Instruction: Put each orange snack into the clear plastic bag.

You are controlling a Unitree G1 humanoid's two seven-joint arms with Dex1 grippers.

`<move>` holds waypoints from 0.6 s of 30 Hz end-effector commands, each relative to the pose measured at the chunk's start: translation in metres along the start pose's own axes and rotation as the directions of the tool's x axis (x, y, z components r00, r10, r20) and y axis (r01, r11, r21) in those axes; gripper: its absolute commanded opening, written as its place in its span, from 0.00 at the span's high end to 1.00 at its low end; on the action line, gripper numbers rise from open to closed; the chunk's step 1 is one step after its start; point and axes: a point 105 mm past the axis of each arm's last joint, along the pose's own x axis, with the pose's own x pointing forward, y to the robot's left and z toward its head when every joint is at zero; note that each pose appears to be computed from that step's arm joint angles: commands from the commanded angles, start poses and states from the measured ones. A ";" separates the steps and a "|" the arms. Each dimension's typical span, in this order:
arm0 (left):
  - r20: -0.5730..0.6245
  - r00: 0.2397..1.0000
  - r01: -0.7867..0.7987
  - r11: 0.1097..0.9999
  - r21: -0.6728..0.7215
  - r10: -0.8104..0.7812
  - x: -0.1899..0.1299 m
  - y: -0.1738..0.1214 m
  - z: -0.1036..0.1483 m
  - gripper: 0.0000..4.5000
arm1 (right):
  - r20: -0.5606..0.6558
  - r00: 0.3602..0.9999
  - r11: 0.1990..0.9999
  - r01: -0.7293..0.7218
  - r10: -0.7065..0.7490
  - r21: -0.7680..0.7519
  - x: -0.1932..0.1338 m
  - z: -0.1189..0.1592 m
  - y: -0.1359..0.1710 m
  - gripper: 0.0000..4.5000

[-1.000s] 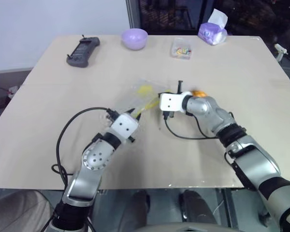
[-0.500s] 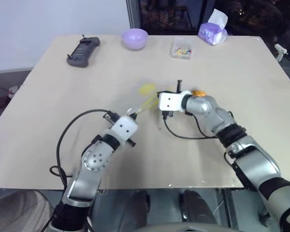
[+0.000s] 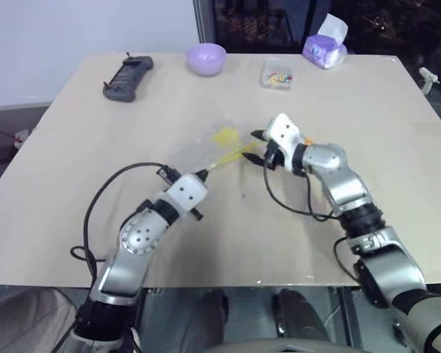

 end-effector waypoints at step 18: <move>0.192 0.974 0.107 0.991 0.075 -0.119 -0.004 -0.007 0.030 1.00 | -0.076 0.997 0.943 0.049 -0.026 0.328 0.022 -0.026 0.001 0.99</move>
